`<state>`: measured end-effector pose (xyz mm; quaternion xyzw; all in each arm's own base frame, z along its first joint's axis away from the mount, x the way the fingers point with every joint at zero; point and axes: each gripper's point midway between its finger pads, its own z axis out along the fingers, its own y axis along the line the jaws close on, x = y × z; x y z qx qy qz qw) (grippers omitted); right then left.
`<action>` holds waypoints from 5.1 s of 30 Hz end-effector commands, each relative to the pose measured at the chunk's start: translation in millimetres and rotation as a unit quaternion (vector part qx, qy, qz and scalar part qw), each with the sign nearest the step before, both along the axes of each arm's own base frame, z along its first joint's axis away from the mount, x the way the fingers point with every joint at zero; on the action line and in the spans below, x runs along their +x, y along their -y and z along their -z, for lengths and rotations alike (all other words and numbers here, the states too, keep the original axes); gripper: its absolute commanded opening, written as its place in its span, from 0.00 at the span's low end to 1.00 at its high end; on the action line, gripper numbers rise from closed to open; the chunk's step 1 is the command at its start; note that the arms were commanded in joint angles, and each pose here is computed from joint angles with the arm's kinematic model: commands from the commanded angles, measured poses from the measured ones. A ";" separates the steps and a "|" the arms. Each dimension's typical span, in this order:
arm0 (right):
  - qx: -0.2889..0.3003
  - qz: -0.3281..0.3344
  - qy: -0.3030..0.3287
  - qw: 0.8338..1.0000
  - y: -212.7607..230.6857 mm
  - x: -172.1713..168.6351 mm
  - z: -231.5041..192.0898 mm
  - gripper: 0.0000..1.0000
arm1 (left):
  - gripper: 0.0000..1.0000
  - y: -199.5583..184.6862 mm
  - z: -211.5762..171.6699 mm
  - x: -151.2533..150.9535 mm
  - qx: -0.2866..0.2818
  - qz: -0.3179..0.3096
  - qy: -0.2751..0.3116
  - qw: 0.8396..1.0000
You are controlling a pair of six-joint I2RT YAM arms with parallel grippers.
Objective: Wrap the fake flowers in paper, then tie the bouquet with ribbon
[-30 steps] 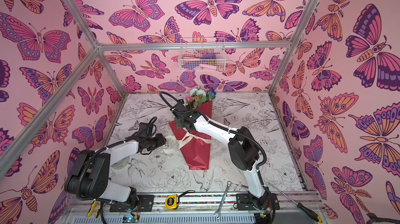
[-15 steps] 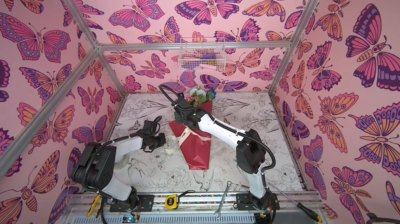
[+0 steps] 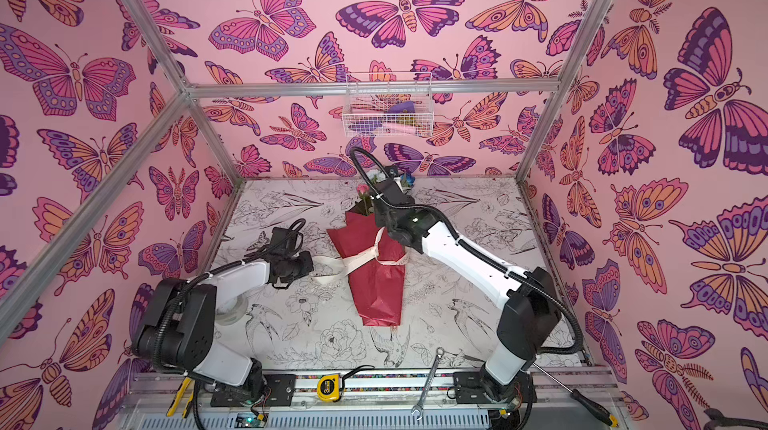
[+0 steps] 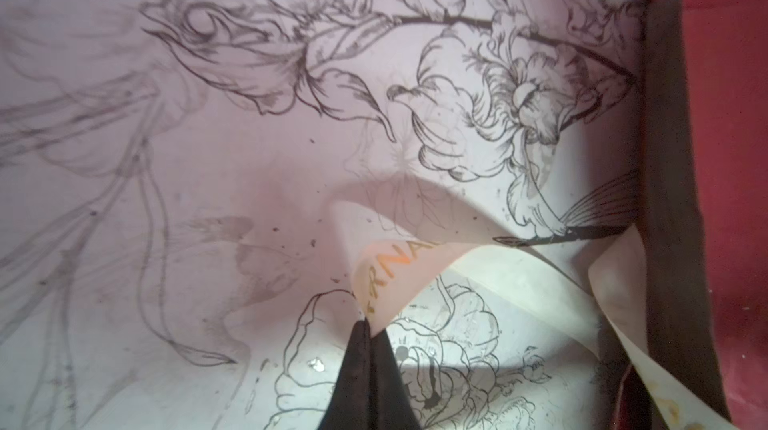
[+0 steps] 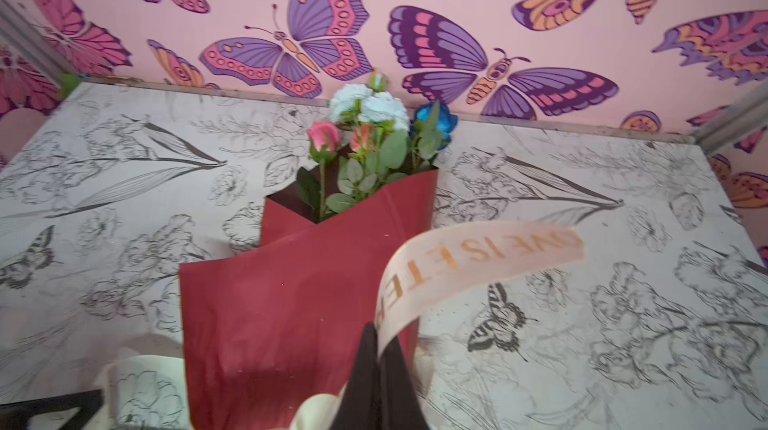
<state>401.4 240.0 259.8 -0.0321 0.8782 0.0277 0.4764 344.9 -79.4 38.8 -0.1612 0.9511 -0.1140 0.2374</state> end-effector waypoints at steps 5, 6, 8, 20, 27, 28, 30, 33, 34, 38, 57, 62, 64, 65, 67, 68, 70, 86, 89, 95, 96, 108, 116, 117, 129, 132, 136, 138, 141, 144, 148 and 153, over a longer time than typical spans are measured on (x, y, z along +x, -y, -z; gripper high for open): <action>0.020 0.077 -0.042 0.996 68.4 -14.9 30.5 0.00 | 0.00 -39.7 -20.1 5.9 0.054 -0.094 0.030 0.994; 0.018 0.087 -0.046 0.995 76.6 -17.8 35.1 0.00 | 0.00 -42.8 -22.7 7.5 0.058 -0.100 0.034 0.993; 0.010 0.106 -0.052 0.993 92.4 -22.5 42.7 0.00 | 0.00 -48.4 -22.9 9.1 0.061 -0.112 0.034 0.991; -0.061 0.197 -0.107 0.973 166.0 -42.9 82.5 0.00 | 0.00 -74.4 -12.5 11.5 0.048 -0.168 0.015 0.984; -0.088 0.249 -0.119 0.957 205.1 -51.4 85.4 0.00 | 0.00 -77.2 -2.4 7.8 0.048 -0.175 0.001 0.983; -0.087 0.253 -0.123 0.956 208.8 -52.4 87.7 0.00 | 0.00 -77.7 -1.3 7.8 0.047 -0.177 0.000 0.983; -0.084 0.259 -0.135 0.953 215.3 -54.1 95.0 0.00 | 0.00 -79.0 2.0 7.5 0.048 -0.180 -0.005 0.983; -0.087 0.263 -0.157 0.948 222.1 -55.9 109.7 0.00 | 0.00 -84.1 5.4 9.4 0.045 -0.190 -0.008 0.981; -0.089 0.266 -0.164 0.946 224.6 -56.4 114.2 0.00 | 0.00 -86.1 5.7 10.9 0.044 -0.194 -0.008 0.980; -0.082 0.280 -0.202 0.935 240.2 -58.3 136.7 0.00 | 0.00 -98.9 3.7 17.7 0.039 -0.210 -0.005 0.977; -0.007 0.352 -0.229 0.908 327.4 -23.8 145.7 0.00 | 0.00 -178.6 4.2 21.3 0.018 -0.320 -0.011 0.947; 0.000 0.368 -0.229 0.901 347.7 -12.0 143.7 0.00 | 0.00 -197.5 -2.4 24.4 -0.007 -0.352 -0.004 0.936; 0.001 0.375 -0.230 0.898 355.1 -8.7 143.8 0.00 | 0.00 -203.2 -4.3 25.6 -0.020 -0.363 -0.001 0.932; 0.002 0.380 -0.230 0.896 360.1 -7.6 143.7 0.00 | 0.00 -207.6 -5.4 25.5 -0.025 -0.370 0.001 0.929; 0.003 0.389 -0.232 0.892 369.3 -7.6 143.7 0.00 | 0.00 -216.2 -7.3 25.0 -0.028 -0.381 0.004 0.924; 0.004 0.394 -0.231 0.890 374.6 -7.6 142.4 0.00 | 0.00 -220.4 -8.9 24.8 -0.028 -0.385 0.006 0.922; 0.005 0.402 -0.231 0.886 384.2 -8.4 142.6 0.00 | 0.00 -229.0 -10.2 23.1 -0.027 -0.395 0.008 0.918; 0.030 0.459 -0.257 0.850 451.8 -41.7 155.7 0.00 | 0.00 -280.5 0.2 -7.9 -0.027 -0.467 -0.004 0.884; 0.033 0.467 -0.254 0.846 456.4 -46.1 159.3 0.00 | 0.00 -284.3 -0.5 -8.0 -0.030 -0.470 -0.002 0.882; 0.070 0.492 -0.251 0.830 478.2 -62.3 168.4 0.00 | 0.00 -301.5 -2.7 -17.2 -0.029 -0.491 0.002 0.871; 0.078 0.497 -0.251 0.827 481.9 -66.1 169.8 0.00 | 0.00 -305.4 -2.6 -20.0 -0.029 -0.496 0.002 0.868; 0.179 0.400 -0.249 0.864 423.9 -39.7 180.1 0.00 | 0.00 -254.4 -17.7 2.4 -0.099 -0.418 0.037 0.902; 0.197 0.404 -0.250 0.858 397.9 -62.0 166.1 0.64 | 0.34 -152.1 -56.6 20.9 -0.171 -0.292 0.085 0.937; 0.198 0.404 -0.250 0.858 394.4 -66.1 162.8 0.64 | 0.42 -135.2 -63.2 23.1 -0.177 -0.269 0.089 0.943; 0.148 0.267 -0.272 0.913 271.1 -93.8 138.2 0.62 | 0.95 75.6 -79.0 8.1 -0.233 0.078 0.075 0.966; 0.169 0.219 -0.287 0.917 228.2 -103.1 144.7 0.60 | 0.95 124.4 -85.2 2.4 -0.263 0.179 0.097 0.943; 0.210 0.175 -0.315 0.909 183.7 -123.3 162.3 0.54 | 0.95 179.4 -94.7 -8.5 -0.292 0.308 0.124 0.897; 0.244 0.157 -0.332 0.898 165.2 -134.1 171.5 0.50 | 0.95 199.8 -92.3 -12.5 -0.287 0.361 0.133 0.878; 0.249 0.154 -0.350 0.890 154.7 -150.9 183.7 0.46 | 0.95 217.4 -85.4 -13.6 -0.277 0.413 0.142 0.856; 0.245 0.157 -0.364 0.885 150.3 -165.4 197.1 0.44 | 0.91 224.2 -76.7 -9.0 -0.266 0.436 0.143 0.848; 0.253 0.159 -0.373 0.879 144.8 -174.7 211.0 0.38 | 0.89 230.6 -60.7 -8.6 -0.236 0.465 0.120 0.845; 0.260 0.145 -0.377 0.877 126.5 -177.4 218.2 0.31 | 0.95 227.1 -41.7 -23.7 -0.169 0.536 0.088 0.823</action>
